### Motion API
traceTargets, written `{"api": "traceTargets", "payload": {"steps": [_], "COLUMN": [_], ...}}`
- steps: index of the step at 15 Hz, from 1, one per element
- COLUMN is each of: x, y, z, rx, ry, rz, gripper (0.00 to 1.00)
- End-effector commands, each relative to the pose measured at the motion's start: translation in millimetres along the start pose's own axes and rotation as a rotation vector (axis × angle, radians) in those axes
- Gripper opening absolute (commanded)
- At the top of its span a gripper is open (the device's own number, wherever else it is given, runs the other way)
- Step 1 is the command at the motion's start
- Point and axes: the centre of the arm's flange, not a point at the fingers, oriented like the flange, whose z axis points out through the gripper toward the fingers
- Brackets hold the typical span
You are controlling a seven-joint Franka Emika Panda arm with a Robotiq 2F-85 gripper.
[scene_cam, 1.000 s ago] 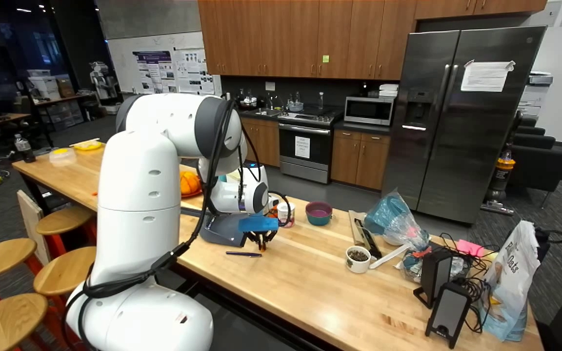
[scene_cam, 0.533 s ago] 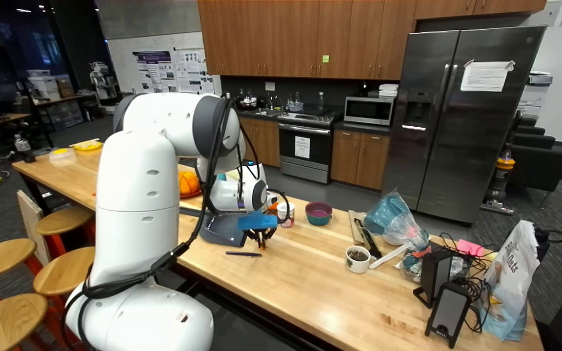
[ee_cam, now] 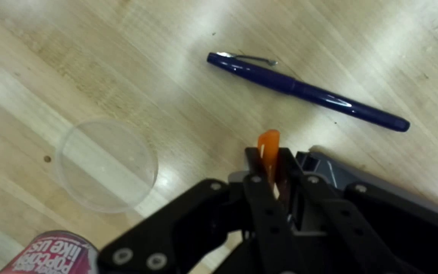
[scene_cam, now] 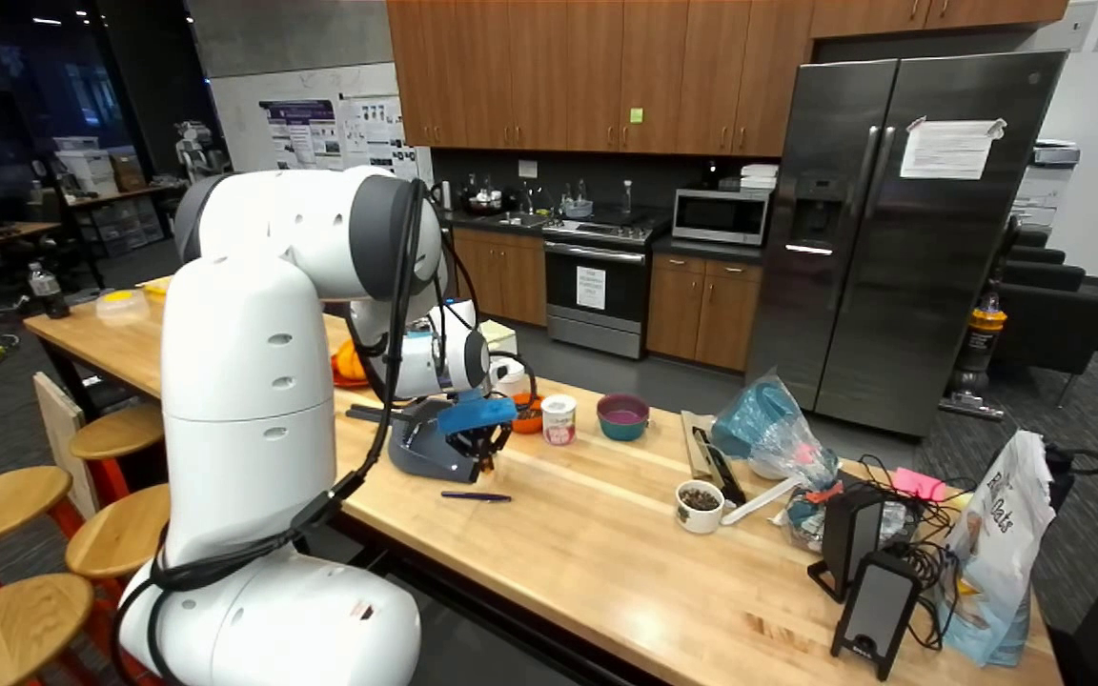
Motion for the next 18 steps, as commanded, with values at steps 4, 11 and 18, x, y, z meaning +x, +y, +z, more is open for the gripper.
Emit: {"api": "traceTargets", "payload": {"steps": [4,11,18], "x": [9.0,18.7,41.1], "y": [-31.9,-47.9,-63.8], "z": [-18.3,-13.2,-14.4], "rx": [-0.02,-0.023,-0.07], "ry": [-0.019,-0.035,-0.029], "rz": [-0.176,-0.333,-0.449], "gripper": [0.04,0.04,0.04]}}
